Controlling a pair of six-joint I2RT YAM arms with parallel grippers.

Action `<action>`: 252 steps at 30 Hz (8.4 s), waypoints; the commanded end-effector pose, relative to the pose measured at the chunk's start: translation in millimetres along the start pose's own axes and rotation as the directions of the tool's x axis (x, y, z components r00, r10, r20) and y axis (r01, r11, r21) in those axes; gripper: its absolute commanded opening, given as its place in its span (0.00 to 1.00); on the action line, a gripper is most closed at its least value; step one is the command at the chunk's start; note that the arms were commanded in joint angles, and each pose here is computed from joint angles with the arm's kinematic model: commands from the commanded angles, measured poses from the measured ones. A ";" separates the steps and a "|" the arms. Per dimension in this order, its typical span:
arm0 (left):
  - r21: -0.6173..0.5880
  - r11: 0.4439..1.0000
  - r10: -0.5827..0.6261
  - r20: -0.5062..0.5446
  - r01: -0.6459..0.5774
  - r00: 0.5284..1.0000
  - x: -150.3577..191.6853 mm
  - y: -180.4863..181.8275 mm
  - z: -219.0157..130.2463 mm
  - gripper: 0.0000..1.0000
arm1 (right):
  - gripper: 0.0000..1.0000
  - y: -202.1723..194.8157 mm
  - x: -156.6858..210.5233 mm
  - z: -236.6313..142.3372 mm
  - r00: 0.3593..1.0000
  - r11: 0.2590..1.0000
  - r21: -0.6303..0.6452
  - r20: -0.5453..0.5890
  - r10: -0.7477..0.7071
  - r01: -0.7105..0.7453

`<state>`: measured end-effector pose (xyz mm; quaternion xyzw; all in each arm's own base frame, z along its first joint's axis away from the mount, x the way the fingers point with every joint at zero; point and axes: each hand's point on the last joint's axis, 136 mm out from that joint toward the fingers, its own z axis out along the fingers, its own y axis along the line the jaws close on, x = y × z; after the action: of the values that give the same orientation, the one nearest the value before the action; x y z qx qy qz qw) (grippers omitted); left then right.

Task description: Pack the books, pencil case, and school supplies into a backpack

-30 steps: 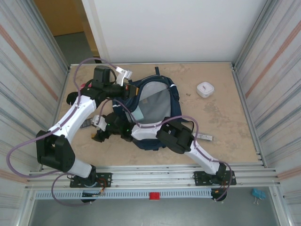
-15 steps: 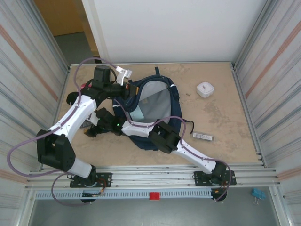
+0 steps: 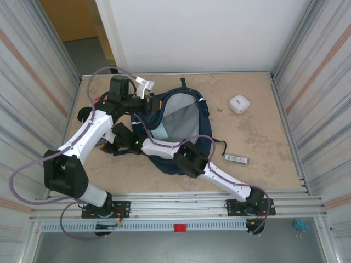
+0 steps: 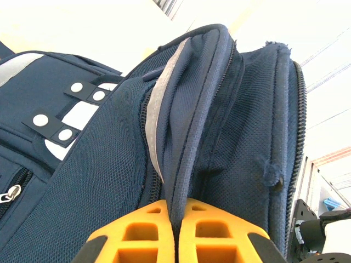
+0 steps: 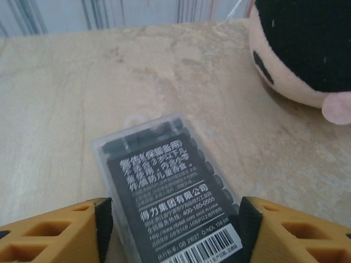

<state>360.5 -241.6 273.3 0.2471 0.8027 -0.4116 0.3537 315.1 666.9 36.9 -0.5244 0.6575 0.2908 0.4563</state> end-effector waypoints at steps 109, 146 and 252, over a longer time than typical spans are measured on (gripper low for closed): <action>-0.043 0.987 0.157 0.137 -0.153 0.978 -48.0 -20.5 -35.4 0.00 | 0.26 43.3 -10.3 -186.0 0.946 0.980 -0.045 -0.274 0.174 -0.193; -0.004 0.992 0.125 0.190 -0.127 0.974 -54.1 -31.5 -41.6 0.00 | 0.28 -138.2 55.2 -317.0 0.802 0.650 0.617 -0.050 0.595 -0.444; 0.187 0.814 0.574 -0.398 -0.549 0.716 177.9 103.7 -13.2 0.03 | 0.13 -119.1 -12.4 -403.5 0.233 0.239 0.025 0.350 0.908 -0.971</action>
<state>324.7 -147.2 76.6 0.5789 0.7454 -0.2164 0.2499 312.2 294.6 215.4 0.0798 0.8109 0.4880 0.3130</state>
